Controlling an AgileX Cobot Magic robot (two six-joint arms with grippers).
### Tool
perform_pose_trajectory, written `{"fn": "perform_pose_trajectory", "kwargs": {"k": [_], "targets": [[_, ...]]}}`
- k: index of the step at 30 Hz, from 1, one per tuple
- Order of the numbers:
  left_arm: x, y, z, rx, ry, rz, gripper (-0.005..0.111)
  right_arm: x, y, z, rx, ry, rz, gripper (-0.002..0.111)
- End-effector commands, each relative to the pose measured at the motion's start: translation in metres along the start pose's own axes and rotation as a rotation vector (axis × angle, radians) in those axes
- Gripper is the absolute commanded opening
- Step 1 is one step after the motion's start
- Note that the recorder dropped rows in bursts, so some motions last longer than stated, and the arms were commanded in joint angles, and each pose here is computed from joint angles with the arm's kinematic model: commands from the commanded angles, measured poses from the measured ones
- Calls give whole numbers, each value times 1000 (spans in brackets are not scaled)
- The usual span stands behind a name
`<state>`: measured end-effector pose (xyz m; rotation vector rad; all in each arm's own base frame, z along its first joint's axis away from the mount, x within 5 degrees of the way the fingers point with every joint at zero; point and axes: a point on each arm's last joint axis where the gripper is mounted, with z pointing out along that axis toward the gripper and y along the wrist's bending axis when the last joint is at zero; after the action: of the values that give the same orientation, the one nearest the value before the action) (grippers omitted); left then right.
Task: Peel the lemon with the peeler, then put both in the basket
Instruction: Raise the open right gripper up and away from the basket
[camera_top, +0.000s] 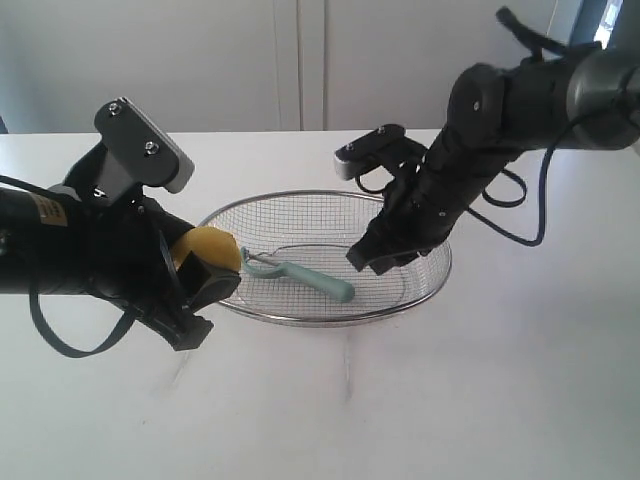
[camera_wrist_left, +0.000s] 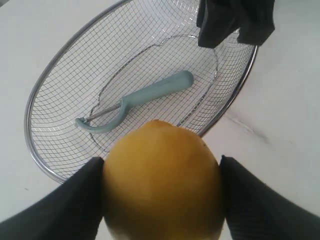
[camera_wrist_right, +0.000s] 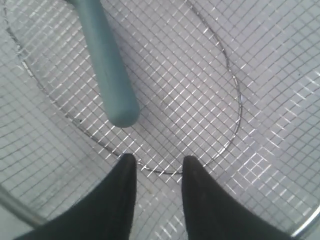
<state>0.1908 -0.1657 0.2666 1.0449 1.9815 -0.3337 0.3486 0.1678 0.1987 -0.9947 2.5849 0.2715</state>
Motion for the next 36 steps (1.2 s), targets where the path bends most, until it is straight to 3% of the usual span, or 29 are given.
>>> {"fn": "perform_pose_trajectory", "kwargs": {"k": [1, 7, 12, 22, 30, 36], "targets": [[-1, -2, -1, 6, -6, -10, 0, -2, 8, -39, -20, 4, -24, 25], [-1, -2, -1, 6, -6, -10, 0, 10, 24, -90, -61, 46, -54, 0], [-1, -2, -1, 8, -3, -10, 0, 12, 27, -117, -6, -25, -86, 0], [0, -2, -1, 12, 3, -10, 0, 3, 25, -124, 36, -144, -46, 0], [0, -2, -1, 12, 3, -10, 0, 3, 25, -124, 15, -144, 212, 0], [0, -2, -1, 12, 3, -10, 0, 3, 25, -124, 15, -144, 212, 0]]}}
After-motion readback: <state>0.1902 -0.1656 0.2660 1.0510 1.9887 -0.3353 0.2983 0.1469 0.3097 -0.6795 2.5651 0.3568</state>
